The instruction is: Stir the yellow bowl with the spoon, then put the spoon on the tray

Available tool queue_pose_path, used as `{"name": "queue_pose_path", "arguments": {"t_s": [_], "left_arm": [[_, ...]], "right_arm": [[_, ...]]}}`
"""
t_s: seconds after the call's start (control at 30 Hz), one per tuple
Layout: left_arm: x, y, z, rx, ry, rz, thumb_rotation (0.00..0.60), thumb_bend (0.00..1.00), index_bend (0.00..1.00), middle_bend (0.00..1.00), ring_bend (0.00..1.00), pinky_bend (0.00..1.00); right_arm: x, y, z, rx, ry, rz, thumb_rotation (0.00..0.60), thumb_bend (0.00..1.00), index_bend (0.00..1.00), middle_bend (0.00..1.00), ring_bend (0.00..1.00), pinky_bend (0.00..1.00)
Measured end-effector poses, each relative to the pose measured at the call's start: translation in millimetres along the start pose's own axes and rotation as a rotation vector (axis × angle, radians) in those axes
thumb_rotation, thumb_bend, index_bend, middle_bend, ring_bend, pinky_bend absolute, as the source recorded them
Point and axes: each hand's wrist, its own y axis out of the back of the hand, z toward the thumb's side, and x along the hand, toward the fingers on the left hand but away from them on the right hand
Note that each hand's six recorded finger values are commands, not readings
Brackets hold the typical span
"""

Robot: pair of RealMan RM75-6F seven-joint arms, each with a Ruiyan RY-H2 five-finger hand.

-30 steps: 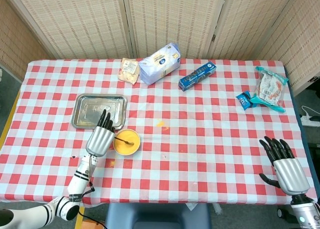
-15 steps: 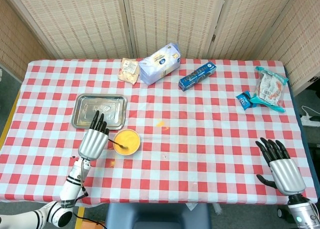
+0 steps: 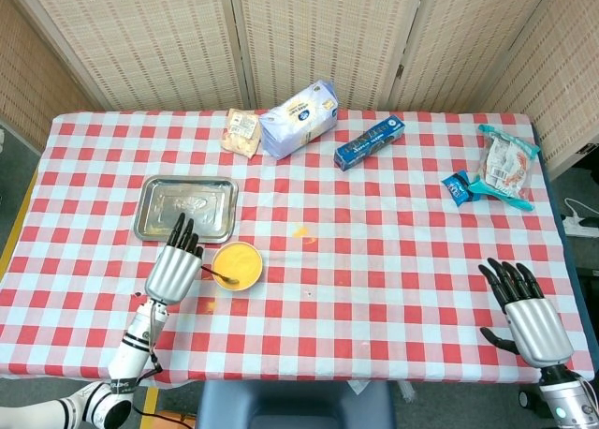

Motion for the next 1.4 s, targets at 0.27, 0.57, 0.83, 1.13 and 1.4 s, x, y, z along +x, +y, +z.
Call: {"name": "queue_pose_path", "arguments": {"t_s": [0.27, 0.57, 0.83, 1.13, 1.4], "left_arm": [[7, -3, 10, 0.009, -0.019, -0.002, 0.6, 0.91, 0.82, 0.34, 0.1, 0.0], [25, -9, 10, 0.011, 0.007, -0.004, 0.6, 0.91, 0.82, 0.35, 0.1, 0.0], [39, -13, 8, -0.005, 0.042, -0.012, 0.6, 0.9, 0.82, 0.35, 0.1, 0.0], [43, -3, -3, -0.047, 0.078, 0.009, 0.6, 0.91, 0.82, 0.35, 0.11, 0.0], [36, -2, -2, -0.045, 0.051, -0.019, 0.6, 0.9, 0.82, 0.36, 0.11, 0.0]], "right_arm": [[-1, -1, -2, 0.002, -0.007, 0.004, 0.6, 0.08, 0.0, 0.0, 0.0, 0.0], [-3, -1, -6, 0.004, -0.024, 0.003, 0.6, 0.08, 0.0, 0.0, 0.0, 0.0], [-6, -3, -8, 0.006, -0.033, 0.012, 0.6, 0.08, 0.0, 0.0, 0.0, 0.0], [-6, -3, -6, 0.005, -0.03, 0.015, 0.6, 0.08, 0.0, 0.0, 0.0, 0.0], [-5, -2, -6, 0.003, -0.026, 0.013, 0.6, 0.08, 0.0, 0.0, 0.0, 0.0]]}}
